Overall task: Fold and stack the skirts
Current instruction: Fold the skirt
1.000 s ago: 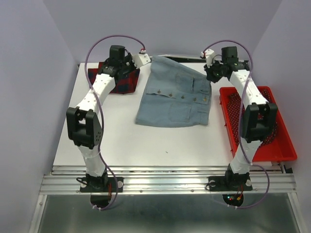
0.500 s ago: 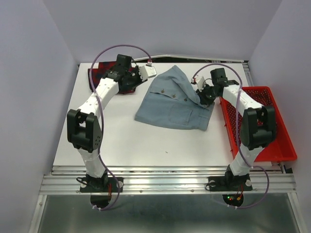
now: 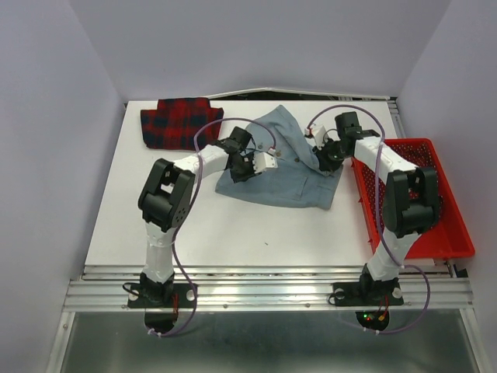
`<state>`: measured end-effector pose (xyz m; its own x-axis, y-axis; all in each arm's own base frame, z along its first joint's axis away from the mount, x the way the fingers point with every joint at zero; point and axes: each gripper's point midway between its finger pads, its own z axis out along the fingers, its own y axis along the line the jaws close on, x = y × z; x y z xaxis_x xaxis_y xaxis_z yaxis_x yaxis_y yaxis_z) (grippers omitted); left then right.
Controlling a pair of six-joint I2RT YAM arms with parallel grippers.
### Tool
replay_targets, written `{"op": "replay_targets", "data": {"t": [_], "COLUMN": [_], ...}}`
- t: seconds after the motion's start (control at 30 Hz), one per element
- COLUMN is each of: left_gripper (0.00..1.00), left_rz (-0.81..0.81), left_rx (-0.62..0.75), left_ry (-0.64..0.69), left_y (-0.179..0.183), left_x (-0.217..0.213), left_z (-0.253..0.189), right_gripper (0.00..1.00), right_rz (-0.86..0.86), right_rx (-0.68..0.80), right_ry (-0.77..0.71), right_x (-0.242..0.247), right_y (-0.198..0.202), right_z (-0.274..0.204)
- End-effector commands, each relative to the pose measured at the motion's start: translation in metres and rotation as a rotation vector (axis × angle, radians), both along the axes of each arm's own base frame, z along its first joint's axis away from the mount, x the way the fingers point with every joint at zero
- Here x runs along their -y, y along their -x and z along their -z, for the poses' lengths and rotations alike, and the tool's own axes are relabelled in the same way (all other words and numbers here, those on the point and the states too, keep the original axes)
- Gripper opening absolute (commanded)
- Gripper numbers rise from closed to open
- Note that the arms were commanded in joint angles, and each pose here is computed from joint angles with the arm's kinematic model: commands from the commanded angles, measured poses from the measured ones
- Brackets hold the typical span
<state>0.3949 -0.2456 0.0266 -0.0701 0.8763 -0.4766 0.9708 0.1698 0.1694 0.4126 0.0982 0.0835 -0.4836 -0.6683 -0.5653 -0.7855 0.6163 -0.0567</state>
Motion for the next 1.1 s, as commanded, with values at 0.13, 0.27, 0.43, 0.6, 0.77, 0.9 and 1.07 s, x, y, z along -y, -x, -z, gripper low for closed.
{"op": "replay_targets", "data": {"t": [0.13, 0.27, 0.43, 0.6, 0.77, 0.9, 1.07], "left_gripper": [0.22, 0.20, 0.19, 0.21, 0.26, 0.30, 0.43], "left_rz": [0.124, 0.221, 0.285, 0.440, 0.531, 0.449, 0.187], "left_rx": [-0.121, -0.259, -0.360, -0.514, -0.489, -0.375, -0.114], "left_ry": [-0.177, -0.222, -0.214, -0.117, 0.064, 0.175, 0.284], "left_y": [0.059, 0.122, 0.184, 0.261, 0.265, 0.183, 0.018], "left_x": [-0.026, -0.034, -0.032, -0.003, 0.038, 0.044, 0.023], "left_z": [0.028, 0.046, 0.055, 0.027, -0.053, -0.122, -0.185], "right_gripper": [0.01, 0.01, 0.01, 0.01, 0.01, 0.01, 0.01], "right_rz": [-0.006, -0.019, -0.047, -0.108, -0.153, -0.169, -0.188], "right_rx": [0.004, -0.005, -0.031, -0.080, -0.096, -0.099, -0.102], "right_ry": [-0.022, -0.029, -0.042, -0.042, -0.016, 0.006, 0.009], "right_x": [-0.003, -0.008, -0.010, -0.014, -0.012, -0.012, -0.015], "right_y": [-0.003, 0.000, 0.010, 0.035, 0.053, 0.055, 0.056], "right_z": [-0.012, -0.011, -0.012, -0.006, 0.007, 0.015, 0.019]}}
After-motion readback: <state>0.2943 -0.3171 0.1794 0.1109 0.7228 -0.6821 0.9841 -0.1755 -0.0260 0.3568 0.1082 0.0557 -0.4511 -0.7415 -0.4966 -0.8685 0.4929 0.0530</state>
